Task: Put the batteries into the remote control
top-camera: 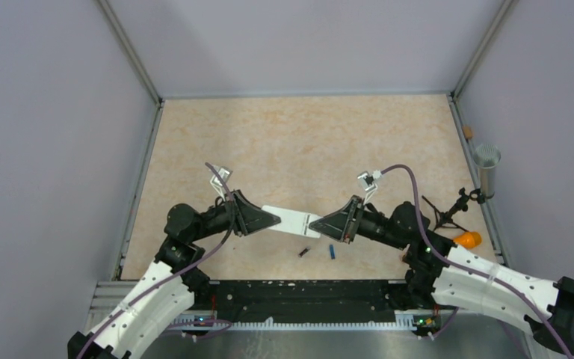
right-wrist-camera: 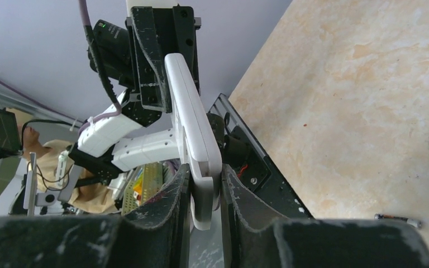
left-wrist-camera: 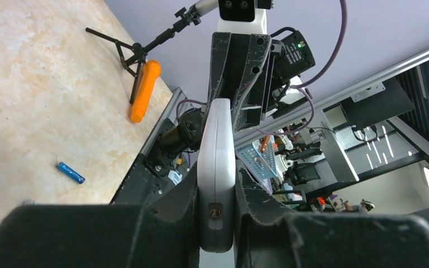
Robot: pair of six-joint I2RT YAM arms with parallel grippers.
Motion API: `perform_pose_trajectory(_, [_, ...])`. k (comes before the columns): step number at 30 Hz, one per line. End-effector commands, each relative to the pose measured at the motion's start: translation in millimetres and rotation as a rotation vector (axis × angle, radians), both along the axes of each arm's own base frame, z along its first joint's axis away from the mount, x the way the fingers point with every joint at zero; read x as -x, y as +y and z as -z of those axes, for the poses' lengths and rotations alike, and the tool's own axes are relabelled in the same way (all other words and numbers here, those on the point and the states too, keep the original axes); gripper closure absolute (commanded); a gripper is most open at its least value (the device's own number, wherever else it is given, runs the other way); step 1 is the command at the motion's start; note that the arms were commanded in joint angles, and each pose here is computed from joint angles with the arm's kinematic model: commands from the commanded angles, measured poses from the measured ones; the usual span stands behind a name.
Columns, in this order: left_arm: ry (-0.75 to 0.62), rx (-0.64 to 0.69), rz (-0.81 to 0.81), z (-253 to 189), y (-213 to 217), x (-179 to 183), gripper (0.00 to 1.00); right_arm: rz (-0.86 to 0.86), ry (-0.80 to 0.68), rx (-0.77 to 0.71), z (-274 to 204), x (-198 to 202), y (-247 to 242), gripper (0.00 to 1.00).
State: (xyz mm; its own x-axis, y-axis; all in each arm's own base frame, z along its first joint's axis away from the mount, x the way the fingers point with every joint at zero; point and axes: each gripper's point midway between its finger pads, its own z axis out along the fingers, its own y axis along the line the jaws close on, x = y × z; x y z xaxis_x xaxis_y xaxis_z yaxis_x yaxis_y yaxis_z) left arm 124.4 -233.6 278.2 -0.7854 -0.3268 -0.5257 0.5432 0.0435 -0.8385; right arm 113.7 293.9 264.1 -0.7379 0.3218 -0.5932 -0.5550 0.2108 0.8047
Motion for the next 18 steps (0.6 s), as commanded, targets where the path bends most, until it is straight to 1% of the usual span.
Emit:
perform_pose_trajectory(1, [-0.013, 0.011, -0.121, -3, 7, -21, 1.0, 0.064, -0.035, -0.013, -4, -5, -15, 1.0])
perform_pose_trajectory(9, [-0.006, 0.003, -0.169, -2, 11, -28, 1.0, 0.098, -0.031, -0.001, -2, -4, -26, 1.0])
perform_pose_trajectory(18, [-0.009, -0.072, -0.262, 3, 21, -37, 1.0, 0.181, -0.019, 0.069, 7, -18, -33, 1.0])
